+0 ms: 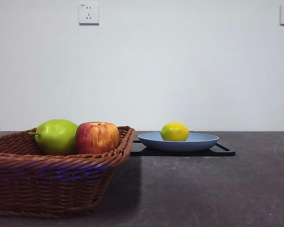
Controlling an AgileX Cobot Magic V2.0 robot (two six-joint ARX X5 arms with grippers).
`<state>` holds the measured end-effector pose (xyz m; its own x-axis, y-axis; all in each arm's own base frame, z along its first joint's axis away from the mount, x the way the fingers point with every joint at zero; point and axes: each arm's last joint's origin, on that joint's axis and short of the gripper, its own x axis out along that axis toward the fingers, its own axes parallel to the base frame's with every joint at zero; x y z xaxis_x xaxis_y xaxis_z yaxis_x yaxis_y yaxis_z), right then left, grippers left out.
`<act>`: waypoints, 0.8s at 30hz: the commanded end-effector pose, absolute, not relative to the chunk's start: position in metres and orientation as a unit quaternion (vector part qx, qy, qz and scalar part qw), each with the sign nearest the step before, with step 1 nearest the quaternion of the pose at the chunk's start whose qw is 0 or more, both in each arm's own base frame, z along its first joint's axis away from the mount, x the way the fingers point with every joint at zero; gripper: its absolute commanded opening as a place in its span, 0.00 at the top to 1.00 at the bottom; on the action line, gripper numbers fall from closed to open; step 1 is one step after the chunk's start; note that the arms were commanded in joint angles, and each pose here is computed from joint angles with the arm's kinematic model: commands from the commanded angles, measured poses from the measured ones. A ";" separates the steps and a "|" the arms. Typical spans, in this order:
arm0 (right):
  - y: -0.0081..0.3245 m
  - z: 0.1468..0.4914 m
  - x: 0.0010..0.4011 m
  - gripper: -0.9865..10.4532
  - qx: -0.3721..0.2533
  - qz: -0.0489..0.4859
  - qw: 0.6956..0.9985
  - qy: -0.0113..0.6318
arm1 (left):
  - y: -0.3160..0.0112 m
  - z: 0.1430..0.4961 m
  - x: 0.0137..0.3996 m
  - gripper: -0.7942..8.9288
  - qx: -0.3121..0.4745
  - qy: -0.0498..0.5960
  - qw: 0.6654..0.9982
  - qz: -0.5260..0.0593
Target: Take the lemon from the basket,put the lemon in the plate,hand out the plate
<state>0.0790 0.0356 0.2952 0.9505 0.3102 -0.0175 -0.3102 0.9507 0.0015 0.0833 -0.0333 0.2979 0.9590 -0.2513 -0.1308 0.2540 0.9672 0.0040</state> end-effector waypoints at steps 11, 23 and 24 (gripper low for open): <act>0.035 0.300 0.080 0.90 0.013 0.132 0.991 -0.002 | -0.033 0.301 0.083 0.91 0.010 0.063 0.990 -0.128; 0.035 0.300 0.080 0.90 0.013 0.132 0.991 -0.002 | -0.024 0.298 0.075 0.91 0.049 0.059 0.994 -0.077; 0.035 0.300 0.080 0.90 0.013 0.132 0.991 -0.002 | -0.021 0.296 0.073 0.91 0.048 0.057 0.996 -0.059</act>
<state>0.0805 0.0347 0.2963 0.9652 0.2613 -0.0095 -0.2611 0.9652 0.0126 0.0752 -0.0236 0.2942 0.9807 -0.1392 -0.1375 0.1488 0.9869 0.0628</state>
